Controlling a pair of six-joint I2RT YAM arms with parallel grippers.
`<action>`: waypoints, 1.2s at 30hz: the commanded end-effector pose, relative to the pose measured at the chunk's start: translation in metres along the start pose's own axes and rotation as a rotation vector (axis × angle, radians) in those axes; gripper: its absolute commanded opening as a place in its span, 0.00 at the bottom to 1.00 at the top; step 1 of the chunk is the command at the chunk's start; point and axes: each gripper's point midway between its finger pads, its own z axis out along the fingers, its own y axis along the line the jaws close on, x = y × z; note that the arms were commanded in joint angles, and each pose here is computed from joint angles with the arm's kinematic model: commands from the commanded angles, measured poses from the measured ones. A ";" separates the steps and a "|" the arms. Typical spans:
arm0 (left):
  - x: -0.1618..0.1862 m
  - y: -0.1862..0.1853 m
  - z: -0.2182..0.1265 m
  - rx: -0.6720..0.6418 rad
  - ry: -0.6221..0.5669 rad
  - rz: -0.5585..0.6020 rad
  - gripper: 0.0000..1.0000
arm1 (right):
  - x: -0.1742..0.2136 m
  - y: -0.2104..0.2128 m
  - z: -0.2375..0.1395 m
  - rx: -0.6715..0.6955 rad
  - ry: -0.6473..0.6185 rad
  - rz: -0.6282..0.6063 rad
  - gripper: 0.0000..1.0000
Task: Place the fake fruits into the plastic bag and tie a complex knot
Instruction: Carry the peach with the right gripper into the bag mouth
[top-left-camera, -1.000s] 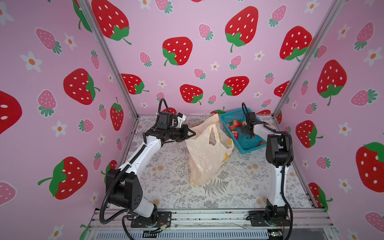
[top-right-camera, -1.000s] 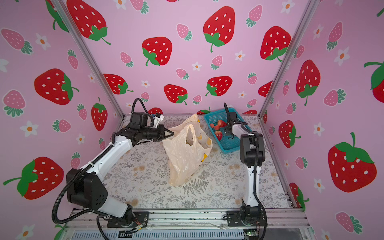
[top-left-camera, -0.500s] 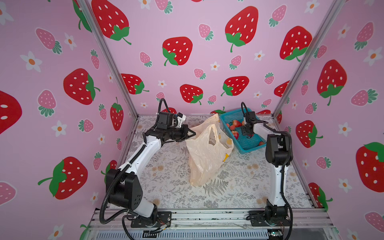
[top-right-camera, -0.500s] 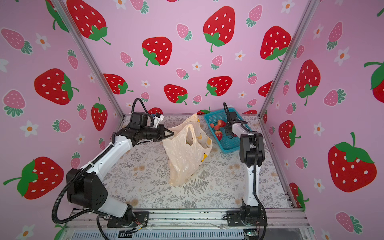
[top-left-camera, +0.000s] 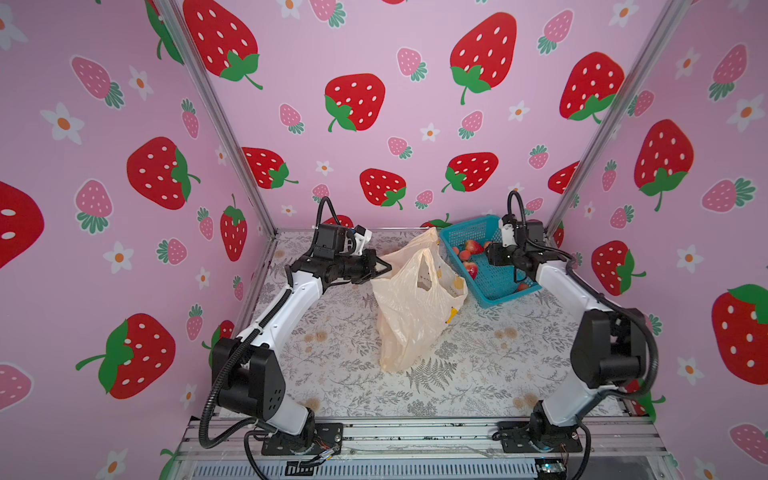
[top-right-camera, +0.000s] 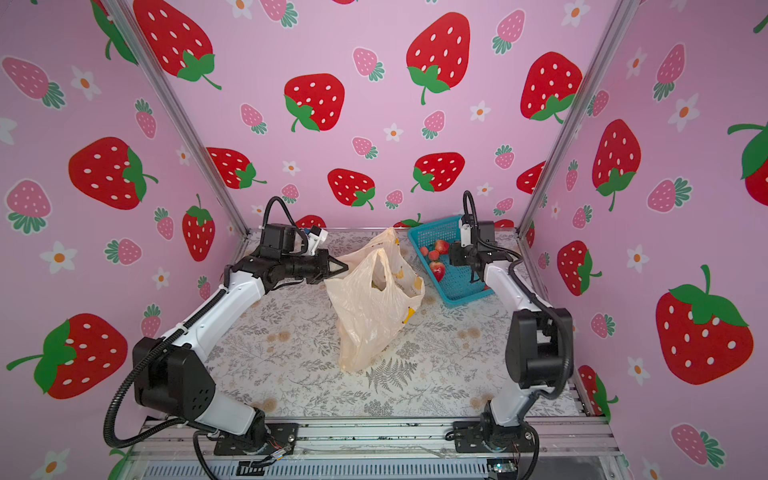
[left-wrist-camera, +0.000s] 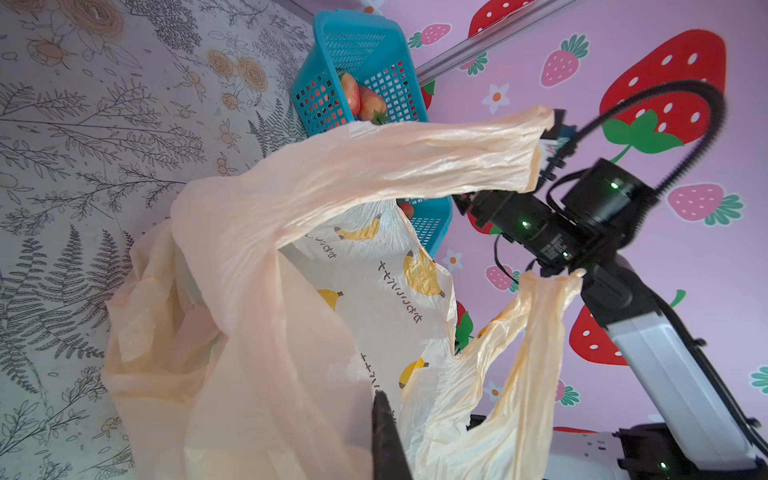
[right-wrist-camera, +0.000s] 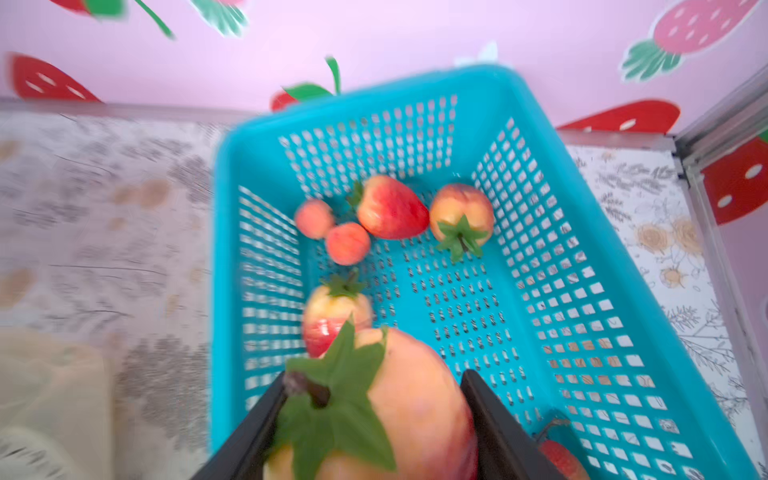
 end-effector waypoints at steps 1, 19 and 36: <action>0.003 -0.010 -0.003 0.035 0.006 0.012 0.00 | -0.020 0.063 -0.037 -0.266 -0.136 0.040 0.34; 0.006 -0.010 -0.001 0.028 0.010 0.021 0.00 | 0.064 0.231 -0.044 -0.733 0.054 -0.082 0.32; 0.006 -0.007 0.002 0.028 0.017 0.019 0.00 | 0.151 0.269 -0.053 -0.841 0.256 -0.127 0.46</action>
